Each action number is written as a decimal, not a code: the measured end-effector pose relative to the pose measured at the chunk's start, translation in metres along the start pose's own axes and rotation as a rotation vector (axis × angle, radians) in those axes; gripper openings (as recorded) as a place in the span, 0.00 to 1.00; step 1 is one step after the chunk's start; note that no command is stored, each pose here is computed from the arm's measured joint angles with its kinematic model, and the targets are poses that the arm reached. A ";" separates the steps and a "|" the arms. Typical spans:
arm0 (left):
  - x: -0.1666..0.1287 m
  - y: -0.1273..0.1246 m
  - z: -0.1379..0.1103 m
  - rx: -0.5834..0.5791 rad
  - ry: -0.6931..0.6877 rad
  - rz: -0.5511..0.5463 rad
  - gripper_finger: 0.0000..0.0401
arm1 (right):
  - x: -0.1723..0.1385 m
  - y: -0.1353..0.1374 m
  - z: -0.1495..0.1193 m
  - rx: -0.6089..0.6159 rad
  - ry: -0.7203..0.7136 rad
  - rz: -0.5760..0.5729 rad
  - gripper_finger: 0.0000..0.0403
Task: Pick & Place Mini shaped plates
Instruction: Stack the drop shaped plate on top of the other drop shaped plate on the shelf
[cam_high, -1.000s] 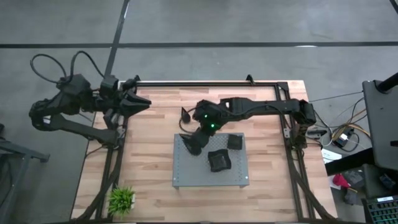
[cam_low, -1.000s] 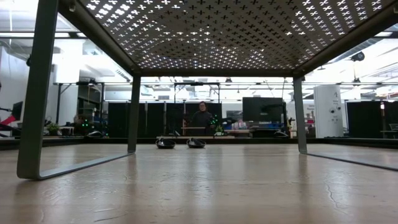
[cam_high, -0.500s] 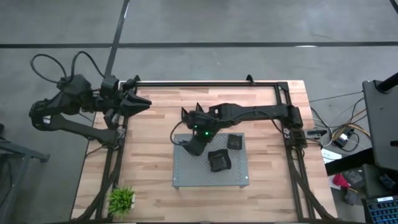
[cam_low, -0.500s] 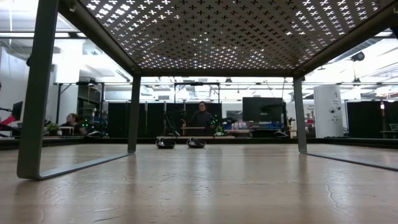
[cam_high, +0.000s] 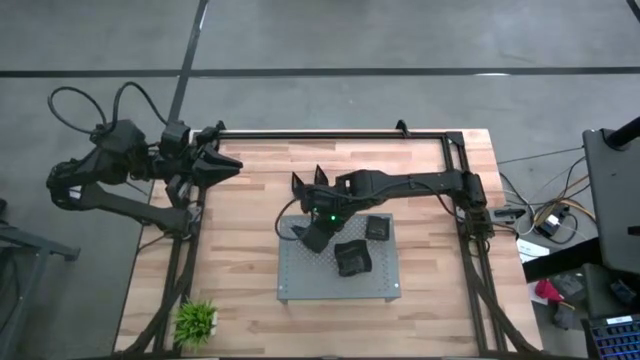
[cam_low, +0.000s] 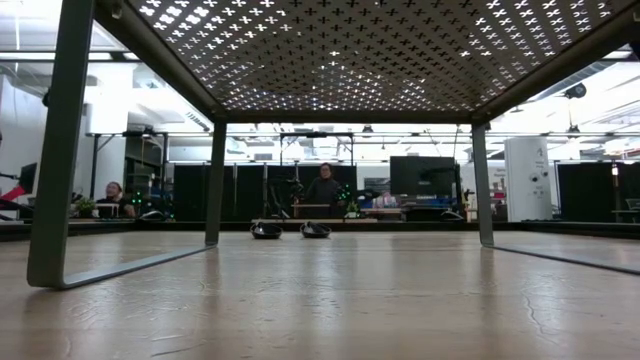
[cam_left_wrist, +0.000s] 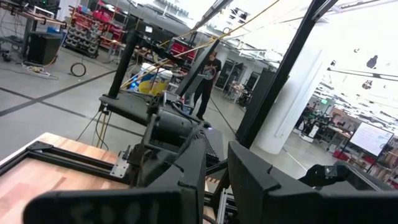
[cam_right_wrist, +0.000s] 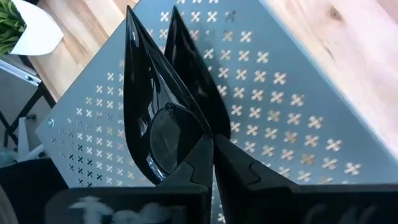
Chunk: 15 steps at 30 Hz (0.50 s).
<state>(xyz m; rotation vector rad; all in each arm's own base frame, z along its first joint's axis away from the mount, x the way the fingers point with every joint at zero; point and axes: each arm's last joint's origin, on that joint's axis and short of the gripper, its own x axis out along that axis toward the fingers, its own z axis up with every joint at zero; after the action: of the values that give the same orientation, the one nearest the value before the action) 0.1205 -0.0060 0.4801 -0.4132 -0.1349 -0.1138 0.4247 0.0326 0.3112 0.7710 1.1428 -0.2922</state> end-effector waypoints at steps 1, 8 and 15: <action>0.000 0.000 0.000 0.000 0.000 0.000 0.15 | 0.000 0.000 0.000 0.007 -0.007 -0.007 0.02; 0.000 0.000 0.000 0.001 0.000 0.000 0.15 | 0.000 -0.002 0.002 0.040 -0.033 -0.030 0.02; 0.000 0.000 0.000 0.001 0.000 0.000 0.15 | 0.001 -0.001 0.000 0.059 -0.025 -0.031 0.02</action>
<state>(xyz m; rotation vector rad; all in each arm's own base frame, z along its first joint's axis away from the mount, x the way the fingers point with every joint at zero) 0.1205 -0.0060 0.4801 -0.4126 -0.1350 -0.1138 0.4245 0.0320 0.3094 0.7999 1.1275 -0.3617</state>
